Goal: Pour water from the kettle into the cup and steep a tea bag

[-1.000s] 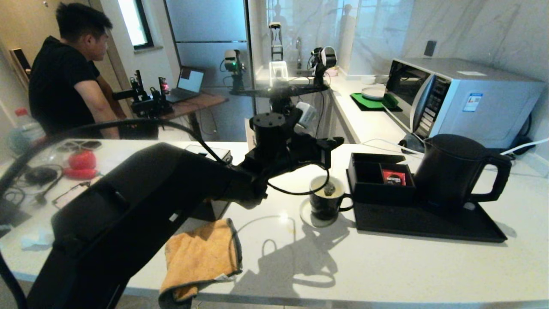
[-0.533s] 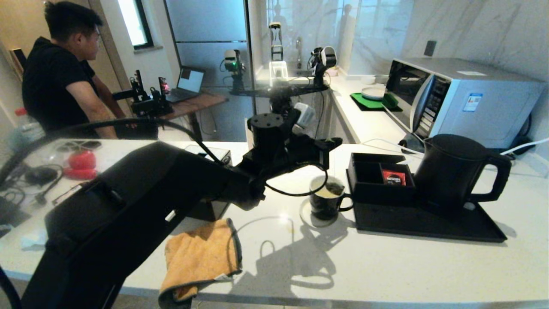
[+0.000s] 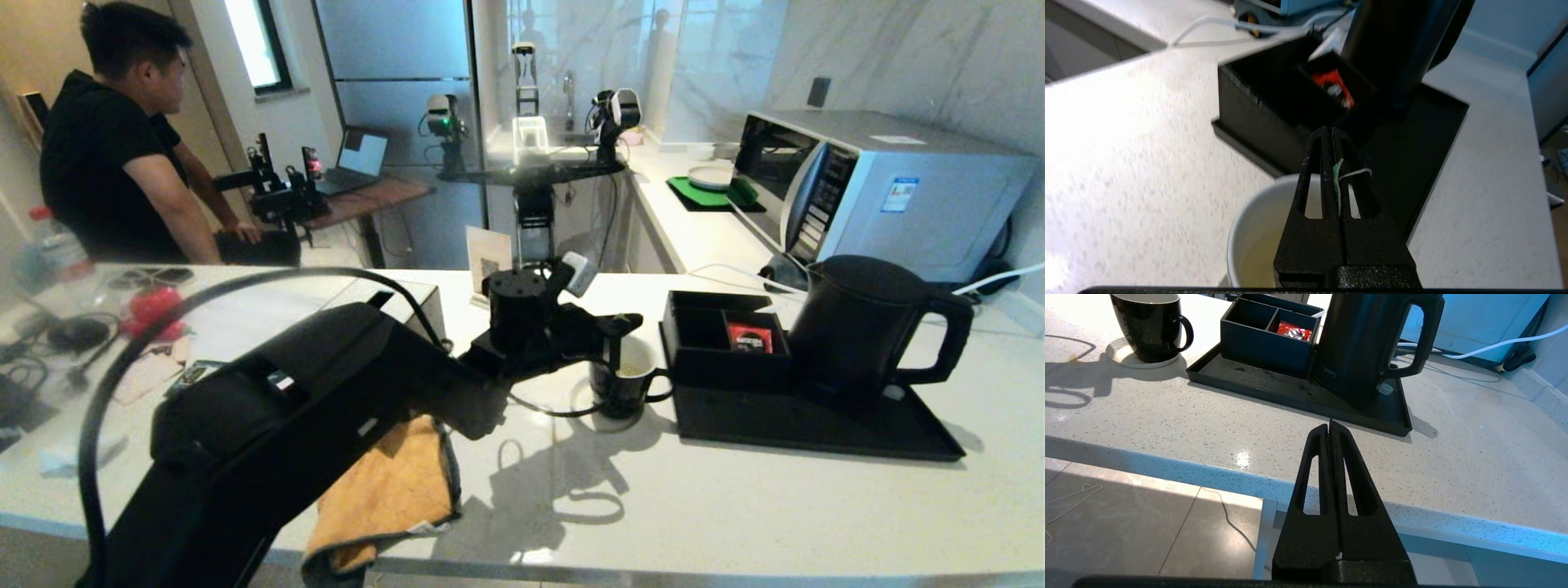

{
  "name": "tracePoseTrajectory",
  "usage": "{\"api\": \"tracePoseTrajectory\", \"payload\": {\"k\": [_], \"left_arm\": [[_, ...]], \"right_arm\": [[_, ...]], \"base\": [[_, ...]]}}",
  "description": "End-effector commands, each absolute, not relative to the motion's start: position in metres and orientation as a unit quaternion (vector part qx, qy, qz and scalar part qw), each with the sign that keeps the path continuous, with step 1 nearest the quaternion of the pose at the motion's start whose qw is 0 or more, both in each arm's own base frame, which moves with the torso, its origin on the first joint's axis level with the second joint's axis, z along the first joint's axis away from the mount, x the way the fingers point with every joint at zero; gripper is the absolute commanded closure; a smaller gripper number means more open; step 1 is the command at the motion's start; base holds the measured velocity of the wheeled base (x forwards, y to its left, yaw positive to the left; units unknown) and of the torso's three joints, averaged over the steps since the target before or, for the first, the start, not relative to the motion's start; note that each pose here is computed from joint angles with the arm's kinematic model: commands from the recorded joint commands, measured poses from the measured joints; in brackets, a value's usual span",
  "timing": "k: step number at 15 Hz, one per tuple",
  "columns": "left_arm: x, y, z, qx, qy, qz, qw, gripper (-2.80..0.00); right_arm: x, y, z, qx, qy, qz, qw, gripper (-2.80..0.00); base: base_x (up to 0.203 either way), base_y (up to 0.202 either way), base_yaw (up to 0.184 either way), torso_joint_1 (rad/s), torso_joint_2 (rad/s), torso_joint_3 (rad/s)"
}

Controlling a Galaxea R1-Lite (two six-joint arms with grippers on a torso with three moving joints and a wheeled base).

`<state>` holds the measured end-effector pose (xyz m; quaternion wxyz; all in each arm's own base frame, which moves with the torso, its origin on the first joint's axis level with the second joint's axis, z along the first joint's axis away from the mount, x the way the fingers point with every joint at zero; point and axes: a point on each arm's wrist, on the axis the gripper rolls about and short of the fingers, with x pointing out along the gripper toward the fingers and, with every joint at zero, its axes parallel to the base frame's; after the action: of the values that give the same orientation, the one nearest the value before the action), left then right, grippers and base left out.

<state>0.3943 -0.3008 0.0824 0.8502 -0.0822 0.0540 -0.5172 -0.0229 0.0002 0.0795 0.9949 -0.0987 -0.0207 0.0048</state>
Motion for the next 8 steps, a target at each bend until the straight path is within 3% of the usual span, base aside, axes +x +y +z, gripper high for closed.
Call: {"api": "tracePoseTrajectory", "payload": {"k": [1, 8], "left_arm": [[0.395, -0.303, 0.065, -0.081, 0.071, -0.517, 0.849, 0.0], [0.389, -0.301, 0.1, -0.084, 0.039, -0.523, 0.847, 0.0]], "right_arm": [[-0.023, 0.0, 0.08, -0.1, -0.02, 0.005, 0.995, 0.0], [-0.023, 0.0, 0.08, -0.1, -0.02, 0.005, 0.995, 0.0]], "base": [[0.0, 0.0, 0.0, 0.0, 0.0, 0.0], [0.0, 0.0, 0.0, 0.0, 0.0, 0.0]]}}
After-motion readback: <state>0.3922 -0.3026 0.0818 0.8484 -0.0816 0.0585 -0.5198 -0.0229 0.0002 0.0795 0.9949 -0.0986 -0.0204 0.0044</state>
